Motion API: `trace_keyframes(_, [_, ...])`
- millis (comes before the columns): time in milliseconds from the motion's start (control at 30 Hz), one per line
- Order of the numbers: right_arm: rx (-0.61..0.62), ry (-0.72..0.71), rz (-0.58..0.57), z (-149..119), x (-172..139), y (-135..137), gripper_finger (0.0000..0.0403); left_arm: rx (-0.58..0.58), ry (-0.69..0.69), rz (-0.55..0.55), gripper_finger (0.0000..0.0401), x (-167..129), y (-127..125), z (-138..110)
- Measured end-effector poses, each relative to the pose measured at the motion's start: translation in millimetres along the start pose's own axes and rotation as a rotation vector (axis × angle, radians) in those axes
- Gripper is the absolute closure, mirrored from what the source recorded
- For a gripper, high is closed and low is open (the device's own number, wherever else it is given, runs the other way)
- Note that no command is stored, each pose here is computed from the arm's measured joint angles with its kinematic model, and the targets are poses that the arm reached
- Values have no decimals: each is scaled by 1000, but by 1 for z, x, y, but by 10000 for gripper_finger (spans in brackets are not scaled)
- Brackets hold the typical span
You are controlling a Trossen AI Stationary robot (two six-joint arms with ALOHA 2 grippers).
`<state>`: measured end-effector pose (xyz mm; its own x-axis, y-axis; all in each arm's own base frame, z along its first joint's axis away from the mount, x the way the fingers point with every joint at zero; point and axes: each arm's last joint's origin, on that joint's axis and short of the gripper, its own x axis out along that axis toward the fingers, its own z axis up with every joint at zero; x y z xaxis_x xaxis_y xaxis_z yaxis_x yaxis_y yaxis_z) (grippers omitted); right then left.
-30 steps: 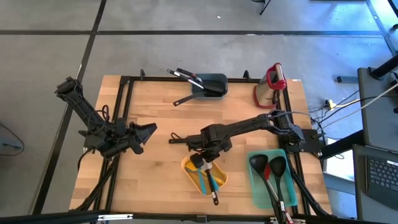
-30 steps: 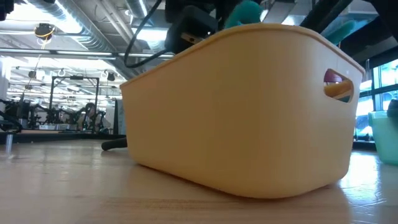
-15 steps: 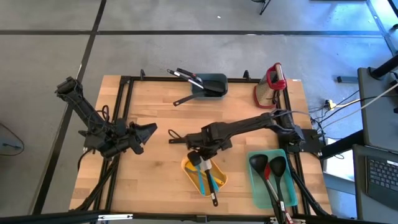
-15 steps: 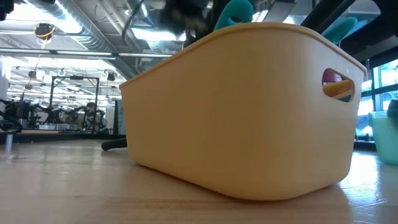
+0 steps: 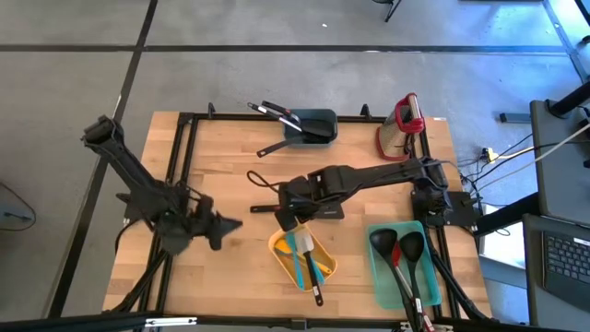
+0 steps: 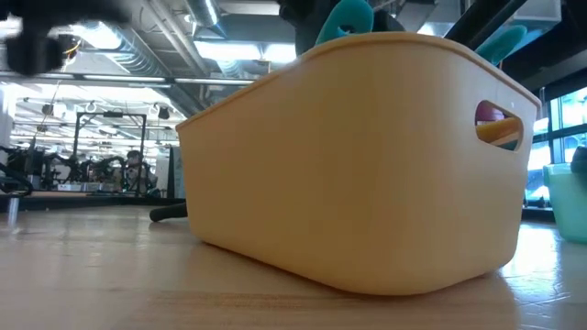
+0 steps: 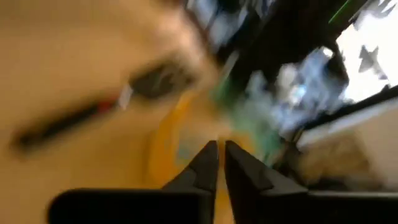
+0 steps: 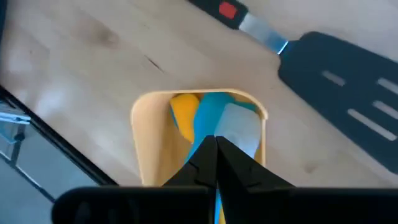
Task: Pick & Place Kitchen Items
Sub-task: Adjust the yellow bin
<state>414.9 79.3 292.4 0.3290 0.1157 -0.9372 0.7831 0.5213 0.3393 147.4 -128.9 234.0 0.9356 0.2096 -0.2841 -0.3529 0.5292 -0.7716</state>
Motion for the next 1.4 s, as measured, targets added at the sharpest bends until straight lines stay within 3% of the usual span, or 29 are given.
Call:
trace_keyframes(100, [-3,8,-45,-2,-3,-4,396,-7,155,119,396,9,16,-18])
trace_keyframes(267, [-25,11,-75,-9,-2,-5,396,-66,254,247,399,35,29,-43])
trace_keyframes(567, [-93,7,-117,-45,-1,4,401,-133,373,290,399,99,49,-66])
trace_keyframes(667, [-98,-5,-123,-60,-5,6,401,-158,410,263,400,111,52,-68])
trace_keyframes(867, [-118,-58,-134,-88,-34,1,402,-239,338,188,400,138,50,-65])
trace_keyframes(1233, [-148,-180,-125,-114,-100,-24,402,-193,414,102,399,219,5,-73])
trace_keyframes(1400, [-167,-208,-150,-125,-115,-34,403,-179,441,119,399,247,1,-69])
